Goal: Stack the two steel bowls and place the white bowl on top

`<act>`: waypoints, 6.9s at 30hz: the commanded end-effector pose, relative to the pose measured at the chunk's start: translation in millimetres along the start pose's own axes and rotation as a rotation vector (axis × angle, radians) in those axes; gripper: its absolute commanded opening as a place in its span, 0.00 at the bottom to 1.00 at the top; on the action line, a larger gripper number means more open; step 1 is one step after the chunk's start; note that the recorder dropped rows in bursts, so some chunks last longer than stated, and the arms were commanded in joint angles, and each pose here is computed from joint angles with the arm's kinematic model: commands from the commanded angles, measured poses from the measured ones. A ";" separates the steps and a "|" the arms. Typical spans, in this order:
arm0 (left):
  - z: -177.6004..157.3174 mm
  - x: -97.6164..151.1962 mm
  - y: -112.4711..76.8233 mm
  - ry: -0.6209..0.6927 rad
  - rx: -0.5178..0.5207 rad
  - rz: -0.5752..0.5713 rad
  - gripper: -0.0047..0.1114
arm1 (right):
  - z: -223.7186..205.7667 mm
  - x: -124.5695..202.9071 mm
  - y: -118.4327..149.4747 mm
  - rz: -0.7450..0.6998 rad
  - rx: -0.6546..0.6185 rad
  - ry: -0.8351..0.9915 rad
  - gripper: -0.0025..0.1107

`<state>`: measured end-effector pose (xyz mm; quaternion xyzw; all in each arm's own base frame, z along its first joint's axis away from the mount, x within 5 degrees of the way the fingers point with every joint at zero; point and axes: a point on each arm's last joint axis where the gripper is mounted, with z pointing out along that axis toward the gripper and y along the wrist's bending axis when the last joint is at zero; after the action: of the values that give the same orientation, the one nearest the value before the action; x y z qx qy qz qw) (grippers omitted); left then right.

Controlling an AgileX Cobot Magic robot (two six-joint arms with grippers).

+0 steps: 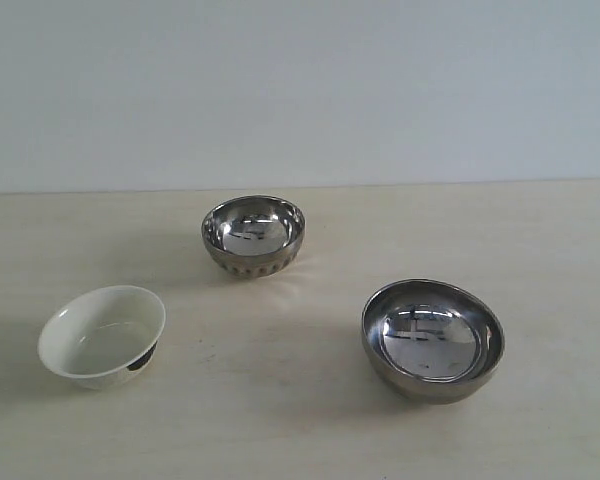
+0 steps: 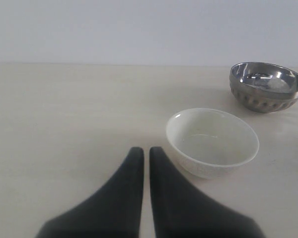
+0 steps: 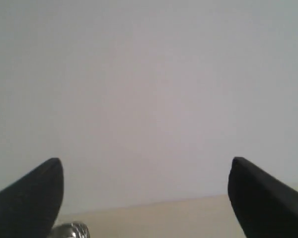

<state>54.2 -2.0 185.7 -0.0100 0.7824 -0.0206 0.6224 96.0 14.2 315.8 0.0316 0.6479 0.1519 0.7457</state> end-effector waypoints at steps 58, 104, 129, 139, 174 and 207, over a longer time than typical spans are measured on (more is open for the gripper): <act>0.1 0.2 -0.2 -0.007 0.005 -0.004 0.07 | 185.4 213.1 21.7 0.075 0.030 0.982 0.02; 0.1 0.2 -0.2 -0.007 0.005 -0.004 0.07 | 205.4 269.7 140.4 0.015 -0.185 1.083 0.02; 0.1 0.2 -0.2 -0.007 0.005 -0.004 0.07 | 203.9 272.4 144.1 -0.024 -0.233 1.076 0.39; 0.1 0.2 -0.2 -0.007 0.005 -0.004 0.07 | 228.0 213.2 144.4 -0.028 -0.220 0.940 0.52; 0.1 0.2 -0.2 -0.007 0.005 -0.004 0.07 | 335.1 286.6 132.4 0.142 -0.066 0.878 0.02; 0.1 0.2 -0.2 -0.007 0.005 -0.004 0.07 | 257.0 161.6 153.4 -0.223 -0.284 1.403 0.02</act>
<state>54.2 -2.0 185.7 -0.0100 0.7824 -0.0206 0.6224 340.1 243.6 242.9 -0.2276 0.9491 0.1428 0.1645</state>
